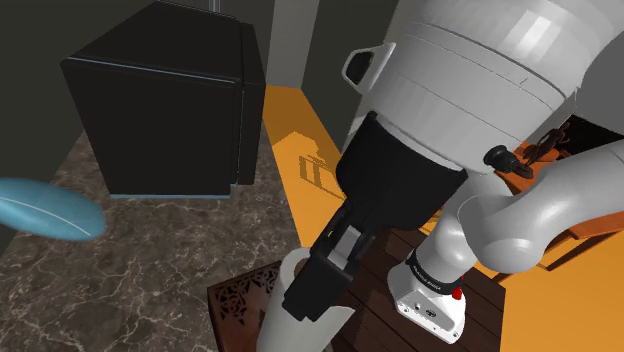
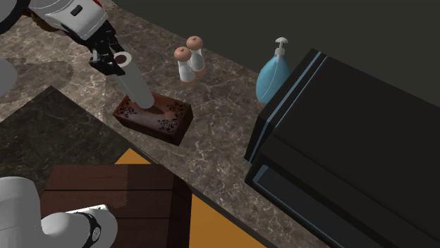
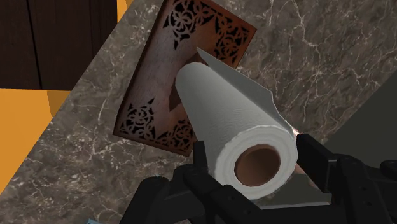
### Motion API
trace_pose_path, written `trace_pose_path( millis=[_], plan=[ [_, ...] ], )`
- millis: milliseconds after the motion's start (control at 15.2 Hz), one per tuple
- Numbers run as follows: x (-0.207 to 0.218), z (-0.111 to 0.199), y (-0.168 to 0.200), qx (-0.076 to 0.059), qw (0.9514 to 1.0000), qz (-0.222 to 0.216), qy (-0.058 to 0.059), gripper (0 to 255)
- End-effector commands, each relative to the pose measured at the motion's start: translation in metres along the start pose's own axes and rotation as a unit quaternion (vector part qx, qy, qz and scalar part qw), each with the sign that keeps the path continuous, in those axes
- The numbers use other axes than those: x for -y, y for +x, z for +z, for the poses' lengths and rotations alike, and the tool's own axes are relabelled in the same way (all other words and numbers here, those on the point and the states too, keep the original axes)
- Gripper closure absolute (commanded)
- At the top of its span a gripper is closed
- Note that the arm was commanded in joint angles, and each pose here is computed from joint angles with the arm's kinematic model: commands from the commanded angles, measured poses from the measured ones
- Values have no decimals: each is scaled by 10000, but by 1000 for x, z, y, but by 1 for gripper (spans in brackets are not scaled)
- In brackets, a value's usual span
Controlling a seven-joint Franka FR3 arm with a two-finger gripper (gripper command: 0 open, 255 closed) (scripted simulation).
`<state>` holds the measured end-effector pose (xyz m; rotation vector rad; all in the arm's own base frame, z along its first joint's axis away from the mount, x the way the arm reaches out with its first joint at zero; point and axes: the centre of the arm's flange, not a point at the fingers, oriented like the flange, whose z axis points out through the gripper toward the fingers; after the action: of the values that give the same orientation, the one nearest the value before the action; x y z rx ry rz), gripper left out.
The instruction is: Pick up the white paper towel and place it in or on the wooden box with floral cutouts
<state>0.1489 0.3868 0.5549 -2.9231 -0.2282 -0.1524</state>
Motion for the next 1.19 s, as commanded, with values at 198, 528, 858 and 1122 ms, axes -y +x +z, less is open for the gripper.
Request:
trace_pose_path(
  millis=[198,528,858,1122],
  plan=[
    [-5,26,-3,-1,10000,0,1,255],
    [-9,45,-6,-2,10000,0,1,255],
    [-9,45,-6,-2,10000,0,1,255],
    [-8,47,-5,-1,10000,0,2,0]
  ],
)
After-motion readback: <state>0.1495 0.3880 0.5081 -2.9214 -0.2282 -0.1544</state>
